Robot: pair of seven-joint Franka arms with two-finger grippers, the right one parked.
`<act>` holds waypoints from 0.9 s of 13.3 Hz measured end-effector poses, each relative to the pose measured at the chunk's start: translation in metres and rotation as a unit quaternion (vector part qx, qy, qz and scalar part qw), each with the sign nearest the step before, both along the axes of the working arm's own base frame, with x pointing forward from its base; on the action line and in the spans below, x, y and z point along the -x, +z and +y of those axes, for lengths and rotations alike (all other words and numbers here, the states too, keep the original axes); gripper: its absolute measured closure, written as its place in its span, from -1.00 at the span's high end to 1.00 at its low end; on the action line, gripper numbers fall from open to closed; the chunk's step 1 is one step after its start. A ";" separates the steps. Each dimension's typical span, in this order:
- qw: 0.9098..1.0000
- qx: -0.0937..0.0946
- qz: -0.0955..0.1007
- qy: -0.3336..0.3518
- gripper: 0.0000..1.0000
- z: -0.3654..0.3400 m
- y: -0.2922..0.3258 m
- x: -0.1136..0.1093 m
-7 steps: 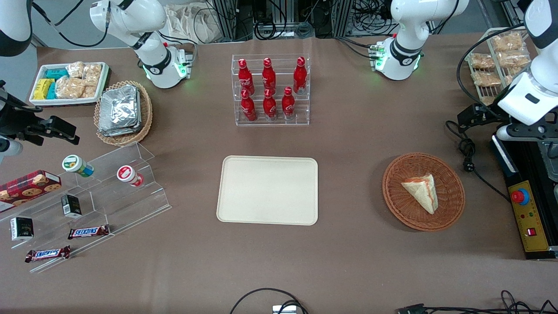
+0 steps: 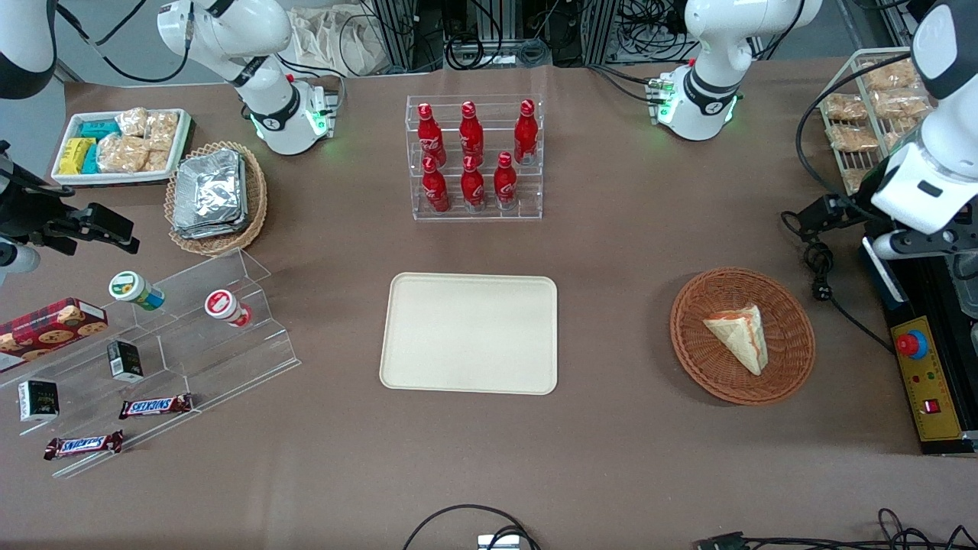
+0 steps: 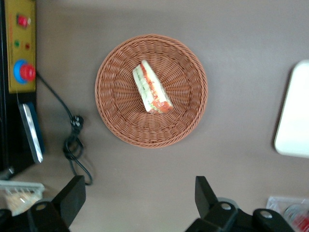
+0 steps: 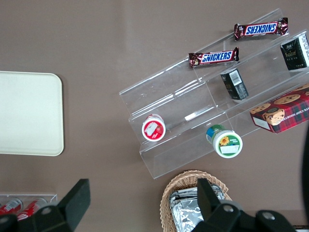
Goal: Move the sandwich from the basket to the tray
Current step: 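Move the left gripper over the wrapped sandwich in the wicker basket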
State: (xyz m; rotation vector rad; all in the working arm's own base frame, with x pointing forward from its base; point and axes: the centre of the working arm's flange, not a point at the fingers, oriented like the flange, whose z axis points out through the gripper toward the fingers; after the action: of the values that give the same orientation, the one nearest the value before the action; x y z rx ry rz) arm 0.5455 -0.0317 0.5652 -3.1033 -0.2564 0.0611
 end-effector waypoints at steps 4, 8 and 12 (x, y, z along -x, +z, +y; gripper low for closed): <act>0.994 -0.001 0.015 0.110 1.00 -0.013 -0.050 -0.024; 0.984 0.004 -0.006 0.180 1.00 -0.013 -0.133 -0.032; 0.978 0.011 -0.027 0.204 1.00 -0.010 -0.199 -0.016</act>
State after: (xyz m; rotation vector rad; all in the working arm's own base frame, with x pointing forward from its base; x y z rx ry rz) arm 0.5620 -0.0418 0.3659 -3.0202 -0.8953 -0.0130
